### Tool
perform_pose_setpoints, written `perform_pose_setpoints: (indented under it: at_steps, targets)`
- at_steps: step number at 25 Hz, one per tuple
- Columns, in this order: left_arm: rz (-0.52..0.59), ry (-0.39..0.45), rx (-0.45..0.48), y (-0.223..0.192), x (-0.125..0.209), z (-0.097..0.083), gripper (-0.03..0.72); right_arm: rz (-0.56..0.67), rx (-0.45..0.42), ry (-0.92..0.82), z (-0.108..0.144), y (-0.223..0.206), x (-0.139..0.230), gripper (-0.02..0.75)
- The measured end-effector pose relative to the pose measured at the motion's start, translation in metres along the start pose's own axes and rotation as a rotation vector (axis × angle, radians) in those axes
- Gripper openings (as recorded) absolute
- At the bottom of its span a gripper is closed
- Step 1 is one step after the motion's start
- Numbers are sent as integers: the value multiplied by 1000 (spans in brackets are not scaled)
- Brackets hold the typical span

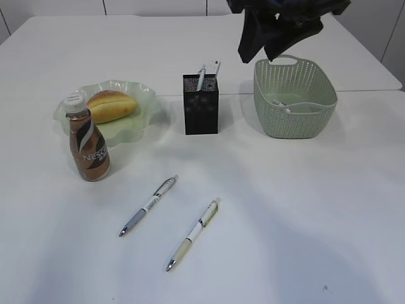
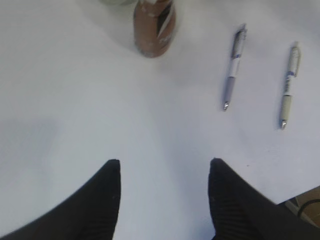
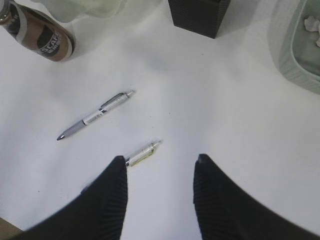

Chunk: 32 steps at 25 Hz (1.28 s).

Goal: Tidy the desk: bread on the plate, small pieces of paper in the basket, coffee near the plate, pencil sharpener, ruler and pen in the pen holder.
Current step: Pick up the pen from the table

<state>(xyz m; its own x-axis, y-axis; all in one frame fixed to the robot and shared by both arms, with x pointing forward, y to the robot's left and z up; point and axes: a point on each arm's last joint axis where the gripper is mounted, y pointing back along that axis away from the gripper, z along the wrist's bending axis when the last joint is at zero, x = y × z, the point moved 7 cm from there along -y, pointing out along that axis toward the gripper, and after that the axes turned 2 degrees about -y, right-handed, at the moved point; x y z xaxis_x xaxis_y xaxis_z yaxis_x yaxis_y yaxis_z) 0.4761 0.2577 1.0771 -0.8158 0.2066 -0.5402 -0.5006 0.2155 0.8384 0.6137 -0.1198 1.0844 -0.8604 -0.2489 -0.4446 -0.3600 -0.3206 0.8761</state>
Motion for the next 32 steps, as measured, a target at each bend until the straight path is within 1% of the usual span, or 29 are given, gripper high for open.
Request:
perform_pose_setpoints:
  at_steps: [2,3,4,5,6,8,10,13,14,16,20,24,25,26,27,30,31,32]
  targets:
    - [-9,-37,45,-1,-9,-11,394,-11,34,13,-4,14,10,354]
    - [-2,-61,69,-5,-12,-19,394,-11,34,13,-4,14,10,354]
    - [10,-87,87,-9,-16,-26,394,-17,55,21,-7,21,13,354]
    - [21,-119,110,-13,-18,-35,394,-17,55,21,-7,21,13,354]
    - [42,-150,132,-20,-20,-44,394,-39,90,30,-11,34,18,354]
    - [84,-204,170,-34,-24,-62,394,-61,102,35,-11,47,22,353]
    - [116,-264,188,-49,-28,-77,394,-76,100,35,-10,57,27,353]
    - [140,-332,188,-72,-39,-93,394,-116,108,42,-9,80,37,353]
    - [149,-345,185,-80,-43,-96,394,-116,108,42,-9,80,37,353]
    - [162,-365,179,-94,-51,-100,394,-136,138,52,-13,92,45,353]
    - [190,-380,155,-123,-65,-100,394,-104,199,65,-24,89,59,353]
    - [195,-388,139,-143,-74,-99,394,-17,239,90,-35,73,84,353]
    - [201,-389,137,-148,-74,-99,394,-17,239,90,-35,73,84,353]
    - [207,-390,136,-151,-74,-99,394,37,243,103,-38,63,103,353]
    - [213,-389,136,-154,-73,-99,394,64,243,107,-40,58,112,353]
    - [221,-388,135,-160,-72,-99,394,120,245,107,-43,48,130,354]
    - [221,-389,133,-162,-72,-98,394,175,241,105,-46,37,146,353]
    - [226,-390,131,-165,-72,-98,394,175,241,105,-46,37,146,353]
